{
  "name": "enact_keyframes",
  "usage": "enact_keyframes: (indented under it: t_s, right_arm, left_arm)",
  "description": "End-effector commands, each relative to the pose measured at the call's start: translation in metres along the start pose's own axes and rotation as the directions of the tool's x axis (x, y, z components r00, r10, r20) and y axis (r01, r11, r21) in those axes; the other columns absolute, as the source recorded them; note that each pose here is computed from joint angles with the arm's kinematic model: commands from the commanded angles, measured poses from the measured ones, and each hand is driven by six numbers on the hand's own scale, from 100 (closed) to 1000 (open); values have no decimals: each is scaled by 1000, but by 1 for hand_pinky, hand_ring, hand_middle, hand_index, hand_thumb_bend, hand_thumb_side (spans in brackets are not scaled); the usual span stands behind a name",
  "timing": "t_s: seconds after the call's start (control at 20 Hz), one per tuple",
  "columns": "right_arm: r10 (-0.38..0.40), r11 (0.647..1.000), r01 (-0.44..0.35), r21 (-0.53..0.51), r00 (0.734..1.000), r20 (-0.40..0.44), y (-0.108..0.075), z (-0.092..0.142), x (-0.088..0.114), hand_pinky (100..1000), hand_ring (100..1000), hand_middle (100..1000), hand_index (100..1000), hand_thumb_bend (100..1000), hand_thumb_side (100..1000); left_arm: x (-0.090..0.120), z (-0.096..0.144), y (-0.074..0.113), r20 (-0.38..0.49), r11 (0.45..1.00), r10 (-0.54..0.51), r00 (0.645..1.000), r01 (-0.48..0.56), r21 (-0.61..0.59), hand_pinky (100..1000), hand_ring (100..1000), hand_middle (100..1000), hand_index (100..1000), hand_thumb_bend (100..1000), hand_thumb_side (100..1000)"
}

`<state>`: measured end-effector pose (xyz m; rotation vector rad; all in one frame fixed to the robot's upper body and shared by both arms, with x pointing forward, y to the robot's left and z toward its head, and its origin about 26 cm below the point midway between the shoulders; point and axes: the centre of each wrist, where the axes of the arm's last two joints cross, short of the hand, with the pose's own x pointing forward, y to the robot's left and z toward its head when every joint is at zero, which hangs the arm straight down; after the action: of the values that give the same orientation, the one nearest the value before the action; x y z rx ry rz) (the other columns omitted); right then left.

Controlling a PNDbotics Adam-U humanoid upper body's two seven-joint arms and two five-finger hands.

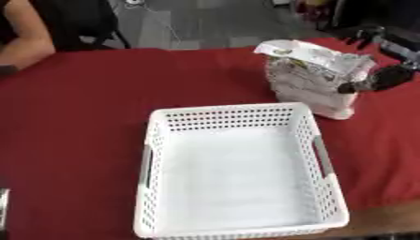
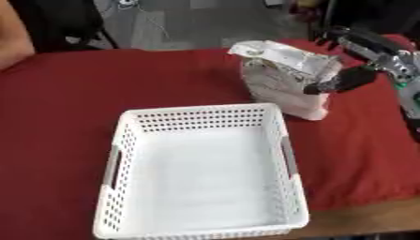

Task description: Pick up objects on the table and place them in the box.

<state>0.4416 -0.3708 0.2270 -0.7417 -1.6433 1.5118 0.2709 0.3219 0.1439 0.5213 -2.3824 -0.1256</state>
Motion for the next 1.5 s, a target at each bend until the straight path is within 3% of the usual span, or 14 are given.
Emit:
enact_keyframes:
  t_s: [0.05,0.8,1.5]
  right_arm:
    - [16,998,-17,-56,1000,-20,-25,13,-4,754,842,864,995,771,613]
    - [-5,999,3,-36,999,-54,-21,15,-10,761,841,863,997,773,599]
    - [-16,998,19,58,999,-51,3,-3,-9,764,840,861,1000,774,567]
  left_arm:
    - [6,-5,2,29,1000,-4,1000,4,-10,726,840,932,995,902,1000]
    - [6,-5,2,31,1000,-1,1000,2,-15,723,841,933,994,900,1000]
    - [7,-7,-1,38,999,20,999,-19,-26,721,843,934,993,898,1000]
